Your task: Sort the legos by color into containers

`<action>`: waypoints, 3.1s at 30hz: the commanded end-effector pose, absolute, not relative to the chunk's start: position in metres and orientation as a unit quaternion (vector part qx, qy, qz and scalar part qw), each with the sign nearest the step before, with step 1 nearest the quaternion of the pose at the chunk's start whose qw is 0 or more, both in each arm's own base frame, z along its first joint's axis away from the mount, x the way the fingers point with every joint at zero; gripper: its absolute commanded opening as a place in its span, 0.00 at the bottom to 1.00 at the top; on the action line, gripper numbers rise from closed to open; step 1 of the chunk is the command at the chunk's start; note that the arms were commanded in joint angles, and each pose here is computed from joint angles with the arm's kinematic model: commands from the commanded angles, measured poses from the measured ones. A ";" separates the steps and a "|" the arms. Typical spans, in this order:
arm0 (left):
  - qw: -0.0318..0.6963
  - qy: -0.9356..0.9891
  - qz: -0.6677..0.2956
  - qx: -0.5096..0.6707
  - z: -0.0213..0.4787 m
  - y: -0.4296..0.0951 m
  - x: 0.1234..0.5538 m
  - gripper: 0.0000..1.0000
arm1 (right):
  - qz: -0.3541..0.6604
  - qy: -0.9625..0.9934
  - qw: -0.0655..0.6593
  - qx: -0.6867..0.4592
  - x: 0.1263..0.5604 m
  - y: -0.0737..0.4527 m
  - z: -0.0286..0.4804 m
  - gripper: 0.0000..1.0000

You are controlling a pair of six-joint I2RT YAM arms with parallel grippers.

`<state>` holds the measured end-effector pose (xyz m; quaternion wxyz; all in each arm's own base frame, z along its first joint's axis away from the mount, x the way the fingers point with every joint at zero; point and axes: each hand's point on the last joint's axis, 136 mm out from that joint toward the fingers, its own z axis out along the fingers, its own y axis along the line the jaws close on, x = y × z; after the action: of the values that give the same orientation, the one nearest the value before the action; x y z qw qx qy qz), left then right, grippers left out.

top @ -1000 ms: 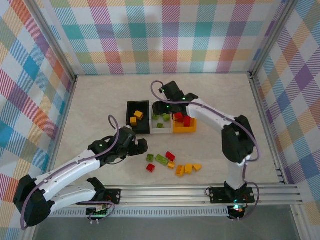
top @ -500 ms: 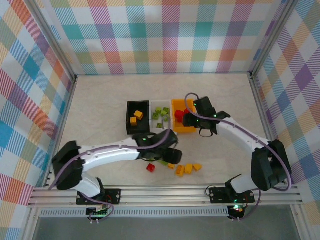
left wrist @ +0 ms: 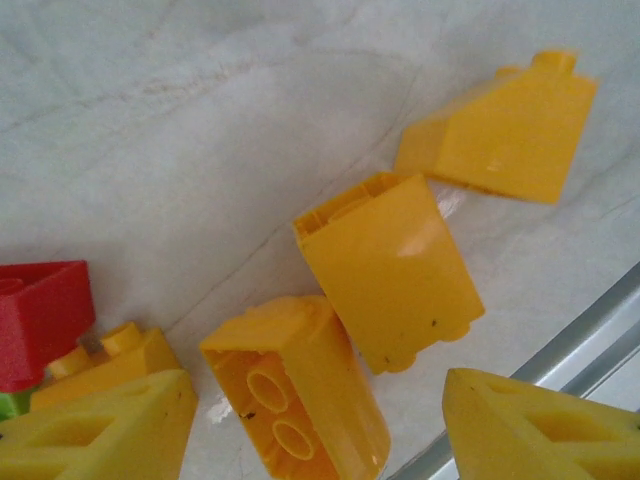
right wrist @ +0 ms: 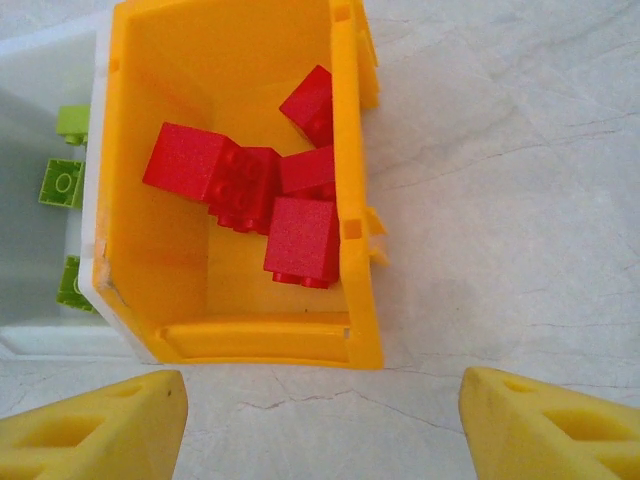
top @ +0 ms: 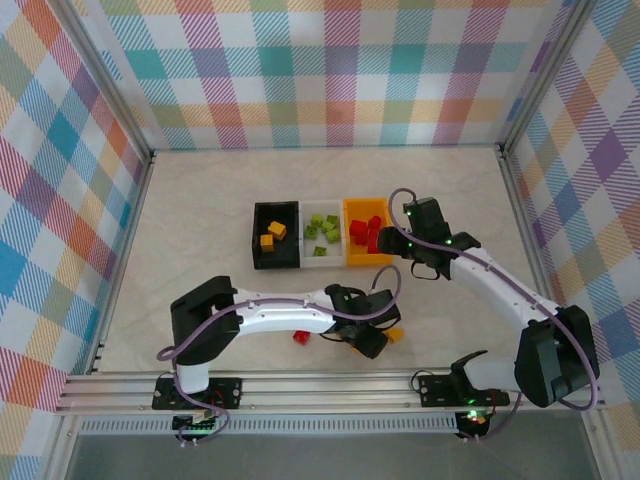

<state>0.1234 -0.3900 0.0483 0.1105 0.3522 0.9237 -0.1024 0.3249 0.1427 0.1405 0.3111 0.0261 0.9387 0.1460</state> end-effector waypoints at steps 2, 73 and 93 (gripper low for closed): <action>0.090 0.922 -0.065 0.372 0.034 -0.381 0.117 0.70 | 0.164 0.932 0.321 0.034 0.326 0.142 0.148 0.73; 0.316 0.942 -0.107 -0.023 0.173 -0.212 0.382 0.82 | 0.189 0.923 0.333 0.050 0.325 0.136 0.153 0.77; 0.140 0.910 -0.148 0.360 0.076 -0.402 0.152 0.87 | 0.181 0.924 0.331 0.065 0.321 0.124 0.146 0.77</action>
<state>0.1585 -0.4053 0.0926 0.1615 0.3419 0.9114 -0.1621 0.3227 0.1259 0.1406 0.3231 0.0588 0.9287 0.1725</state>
